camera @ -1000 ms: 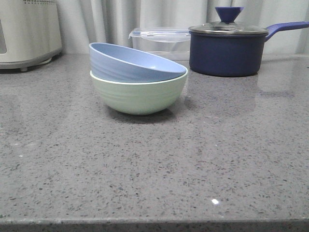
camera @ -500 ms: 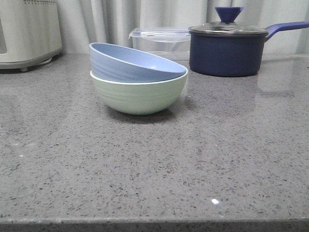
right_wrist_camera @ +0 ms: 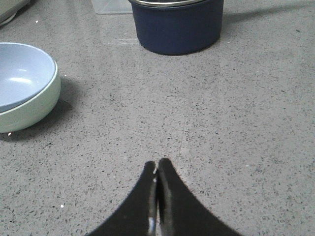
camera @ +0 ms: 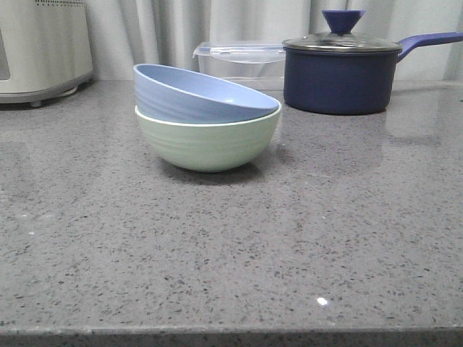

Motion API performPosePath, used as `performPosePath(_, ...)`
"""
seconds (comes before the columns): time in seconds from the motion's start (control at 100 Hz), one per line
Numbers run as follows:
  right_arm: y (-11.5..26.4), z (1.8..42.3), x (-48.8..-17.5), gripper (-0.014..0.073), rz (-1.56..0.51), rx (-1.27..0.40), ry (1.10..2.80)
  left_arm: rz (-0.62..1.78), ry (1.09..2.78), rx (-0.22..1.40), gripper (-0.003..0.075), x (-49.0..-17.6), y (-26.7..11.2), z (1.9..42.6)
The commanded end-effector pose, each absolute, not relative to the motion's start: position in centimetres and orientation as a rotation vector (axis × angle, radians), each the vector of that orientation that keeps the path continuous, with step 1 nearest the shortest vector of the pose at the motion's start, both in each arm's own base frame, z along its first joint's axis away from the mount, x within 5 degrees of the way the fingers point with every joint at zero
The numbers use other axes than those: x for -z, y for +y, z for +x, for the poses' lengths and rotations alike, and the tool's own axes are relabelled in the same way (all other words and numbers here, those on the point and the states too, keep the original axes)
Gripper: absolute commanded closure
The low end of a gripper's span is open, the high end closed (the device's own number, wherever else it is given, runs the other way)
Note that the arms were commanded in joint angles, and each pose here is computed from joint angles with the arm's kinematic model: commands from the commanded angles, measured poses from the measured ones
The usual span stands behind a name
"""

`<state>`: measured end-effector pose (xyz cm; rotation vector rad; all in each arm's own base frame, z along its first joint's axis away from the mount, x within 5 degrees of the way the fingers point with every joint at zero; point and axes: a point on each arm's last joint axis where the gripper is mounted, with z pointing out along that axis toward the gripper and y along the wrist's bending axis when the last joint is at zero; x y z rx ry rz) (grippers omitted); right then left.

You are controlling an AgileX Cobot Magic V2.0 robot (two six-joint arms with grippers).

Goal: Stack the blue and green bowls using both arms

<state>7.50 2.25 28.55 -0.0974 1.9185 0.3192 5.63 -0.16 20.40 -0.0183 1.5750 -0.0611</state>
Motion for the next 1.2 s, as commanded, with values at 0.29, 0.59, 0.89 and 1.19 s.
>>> performPosePath(0.29,2.2,7.7,-30.0,0.0676,-0.095,-0.311,1.820,-0.017,1.498,0.059,0.0741,-20.0,-0.1,5.5)
performPosePath(0.59,1.7,8.2,-28.0,0.0676,-0.060,-0.242,1.771,-0.017,1.498,0.059,0.0741,-20.0,-0.1,5.5)
performPosePath(0.89,0.6,7.3,-24.3,0.0676,0.028,-0.147,1.573,-0.017,1.498,0.059,0.0741,-20.0,-0.1,5.5)
performPosePath(1.19,0.1,6.1,-20.3,0.0676,0.098,-0.123,1.530,-0.017,1.498,0.059,0.0741,-20.0,-0.1,5.5)
